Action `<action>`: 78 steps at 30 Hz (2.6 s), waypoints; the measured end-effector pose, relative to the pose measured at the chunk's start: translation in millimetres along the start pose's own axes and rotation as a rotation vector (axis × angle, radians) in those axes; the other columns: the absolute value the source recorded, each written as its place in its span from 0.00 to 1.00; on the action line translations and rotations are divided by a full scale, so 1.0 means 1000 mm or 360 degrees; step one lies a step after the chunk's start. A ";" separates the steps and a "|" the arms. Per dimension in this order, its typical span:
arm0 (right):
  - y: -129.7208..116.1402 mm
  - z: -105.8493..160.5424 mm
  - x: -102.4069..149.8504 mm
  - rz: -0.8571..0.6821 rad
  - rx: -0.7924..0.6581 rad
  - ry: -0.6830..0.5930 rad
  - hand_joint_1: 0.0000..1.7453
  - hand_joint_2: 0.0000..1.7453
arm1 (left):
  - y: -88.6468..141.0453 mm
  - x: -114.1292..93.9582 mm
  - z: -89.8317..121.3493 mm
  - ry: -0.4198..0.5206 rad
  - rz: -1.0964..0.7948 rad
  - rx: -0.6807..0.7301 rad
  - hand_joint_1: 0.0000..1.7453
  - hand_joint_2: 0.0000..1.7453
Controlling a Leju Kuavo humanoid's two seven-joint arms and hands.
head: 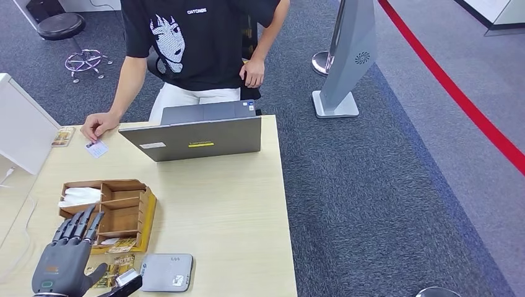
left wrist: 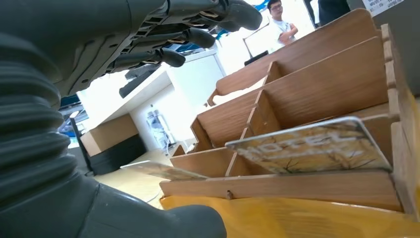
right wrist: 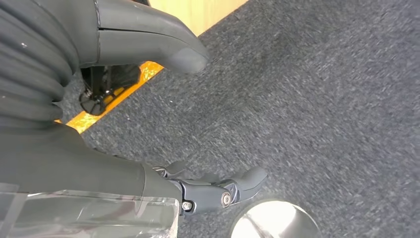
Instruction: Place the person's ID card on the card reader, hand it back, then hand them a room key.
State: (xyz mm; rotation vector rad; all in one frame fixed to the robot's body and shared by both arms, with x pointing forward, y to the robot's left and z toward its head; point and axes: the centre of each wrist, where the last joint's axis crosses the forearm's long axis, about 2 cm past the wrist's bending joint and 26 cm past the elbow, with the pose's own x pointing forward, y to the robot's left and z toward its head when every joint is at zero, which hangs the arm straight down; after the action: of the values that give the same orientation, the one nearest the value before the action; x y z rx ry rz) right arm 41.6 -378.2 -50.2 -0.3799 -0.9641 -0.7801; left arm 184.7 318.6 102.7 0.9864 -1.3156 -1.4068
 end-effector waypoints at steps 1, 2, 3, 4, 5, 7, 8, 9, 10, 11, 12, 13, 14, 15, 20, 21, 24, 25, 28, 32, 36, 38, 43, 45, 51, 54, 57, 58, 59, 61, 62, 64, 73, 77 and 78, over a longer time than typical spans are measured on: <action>-0.001 0.000 0.001 0.0003 -0.0002 -0.0003 0.00 1.00 | 0.001 0.001 0.000 -0.0004 0.0001 0.0004 0.00 1.00; -0.001 0.000 0.002 0.0006 -0.0005 -0.0005 0.00 1.00 | 0.001 0.002 0.000 -0.0007 0.0001 0.0007 0.00 1.00; -0.002 0.000 0.002 0.0009 -0.0006 -0.0008 0.00 1.00 | 0.002 0.002 0.000 -0.0010 0.0002 0.0008 0.00 1.00; -0.002 0.000 0.003 0.0010 -0.0009 -0.0012 0.00 1.00 | 0.002 0.003 -0.001 -0.0012 0.0003 0.0010 0.00 1.00; -0.003 0.000 0.003 0.0010 -0.0012 -0.0016 0.00 1.00 | 0.002 0.003 -0.001 -0.0014 0.0005 0.0011 0.00 1.00; -0.003 0.000 0.004 0.0007 -0.0021 -0.0022 0.00 1.00 | 0.002 0.004 -0.001 -0.0018 0.0007 0.0012 0.00 1.00; -0.003 0.000 0.005 0.0005 -0.0027 -0.0024 0.00 1.00 | 0.002 0.004 -0.001 -0.0019 0.0008 0.0012 0.00 1.00; -0.003 0.000 0.005 0.0001 -0.0032 -0.0025 0.00 1.00 | 0.003 0.004 0.000 -0.0020 0.0008 0.0013 0.00 1.00; -0.003 0.000 0.006 -0.0003 -0.0036 -0.0027 0.00 1.00 | 0.003 0.005 0.000 -0.0019 0.0009 0.0014 0.00 1.00; -0.002 -0.001 0.006 -0.0005 -0.0038 -0.0028 0.00 1.00 | 0.003 0.005 0.000 -0.0019 0.0010 0.0017 0.00 1.00; -0.001 -0.001 0.007 -0.0005 -0.0037 -0.0030 0.00 1.00 | 0.004 0.005 0.000 -0.0019 0.0011 0.0018 0.00 1.00; -0.001 -0.002 0.008 -0.0004 -0.0034 -0.0033 0.00 1.00 | 0.004 0.006 0.000 -0.0021 0.0012 0.0020 0.00 1.00; 0.000 -0.002 0.008 -0.0004 -0.0032 -0.0035 0.00 1.00 | 0.004 0.006 0.000 -0.0023 0.0012 0.0020 0.00 1.00; 0.000 -0.002 0.008 -0.0005 -0.0029 -0.0037 0.00 1.00 | 0.004 0.006 0.000 -0.0024 0.0012 0.0021 0.00 1.00; 0.001 -0.002 0.009 -0.0008 -0.0023 -0.0039 0.00 1.00 | 0.004 0.006 0.000 -0.0026 0.0011 0.0019 0.00 1.00; 0.001 -0.003 0.009 -0.0008 -0.0022 -0.0040 0.00 1.00 | 0.004 0.006 0.001 -0.0027 0.0011 0.0019 0.00 1.00; 0.002 -0.003 0.009 -0.0007 -0.0019 -0.0041 0.00 1.00 | 0.004 0.006 0.001 -0.0027 0.0012 0.0018 0.00 1.00; 0.002 -0.003 0.009 -0.0007 -0.0019 -0.0041 0.00 1.00 | 0.004 0.006 0.001 -0.0027 0.0012 0.0018 0.00 1.00; 0.002 -0.003 0.009 -0.0007 -0.0018 -0.0041 0.00 1.00 | 0.004 0.006 0.001 -0.0027 0.0012 0.0018 0.00 1.00; 0.002 -0.003 0.009 -0.0005 -0.0017 -0.0043 0.00 1.00 | 0.004 0.006 0.001 -0.0027 0.0012 0.0018 0.00 1.00; 0.002 -0.003 0.010 -0.0004 -0.0016 -0.0045 0.00 1.00 | 0.004 0.006 0.001 -0.0028 0.0012 0.0018 0.00 1.00; 0.002 -0.003 0.010 -0.0004 -0.0015 -0.0045 0.00 1.00 | 0.004 0.006 0.001 -0.0028 0.0012 0.0018 0.00 1.00; 0.003 -0.003 0.010 -0.0003 -0.0013 -0.0046 0.00 1.00 | 0.004 0.006 0.001 -0.0028 0.0012 0.0018 0.00 1.00; 0.003 -0.003 0.010 -0.0003 -0.0012 -0.0046 0.00 1.00 | 0.004 0.006 0.001 -0.0028 0.0012 0.0018 0.00 1.00; 0.003 -0.003 0.010 -0.0002 -0.0011 -0.0047 0.00 1.00 | 0.004 0.006 0.001 -0.0028 0.0012 0.0018 0.00 1.00; 0.003 -0.003 0.010 -0.0002 -0.0011 -0.0047 0.00 1.00 | 0.004 0.006 0.001 -0.0028 0.0012 0.0018 0.00 1.00; 0.003 -0.003 0.010 -0.0002 -0.0011 -0.0047 0.00 1.00 | 0.004 0.006 0.001 -0.0028 0.0012 0.0018 0.00 1.00; 0.003 -0.003 0.010 -0.0002 -0.0010 -0.0047 0.00 1.00 | 0.004 0.006 0.001 -0.0028 0.0012 0.0018 0.00 1.00; 0.003 -0.003 0.010 -0.0002 -0.0010 -0.0047 0.00 1.00 | 0.004 0.006 0.001 -0.0028 0.0012 0.0018 0.00 1.00; 0.003 -0.003 0.010 -0.0002 -0.0010 -0.0047 0.00 1.00 | 0.004 0.006 0.001 -0.0028 0.0012 0.0018 0.00 1.00; 0.003 -0.003 0.010 -0.0002 -0.0010 -0.0047 0.00 1.00 | 0.004 0.006 0.001 -0.0028 0.0012 0.0018 0.00 1.00; 0.003 -0.003 0.010 -0.0002 -0.0010 -0.0047 0.00 1.00 | 0.004 0.006 0.001 -0.0028 0.0012 0.0018 0.00 1.00; 0.003 -0.003 0.010 -0.0024 -0.0022 -0.0038 0.00 1.00 | 0.004 0.006 0.000 0.0009 0.0017 -0.0020 0.00 1.00; 0.003 -0.002 0.014 -0.0059 -0.0046 -0.0029 0.00 1.00 | 0.005 0.008 -0.004 0.0066 0.0024 -0.0068 0.00 1.00; 0.005 -0.003 0.015 -0.0056 -0.0036 -0.0032 0.00 1.00 | 0.006 0.008 -0.005 0.0069 0.0026 -0.0067 0.00 1.00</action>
State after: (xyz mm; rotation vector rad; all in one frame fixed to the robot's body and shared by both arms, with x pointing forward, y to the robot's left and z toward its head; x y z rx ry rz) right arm 51.8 -383.1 -38.4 -0.3920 -0.9838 -0.8207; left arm 188.6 309.4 108.6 0.9710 -1.2550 -1.3879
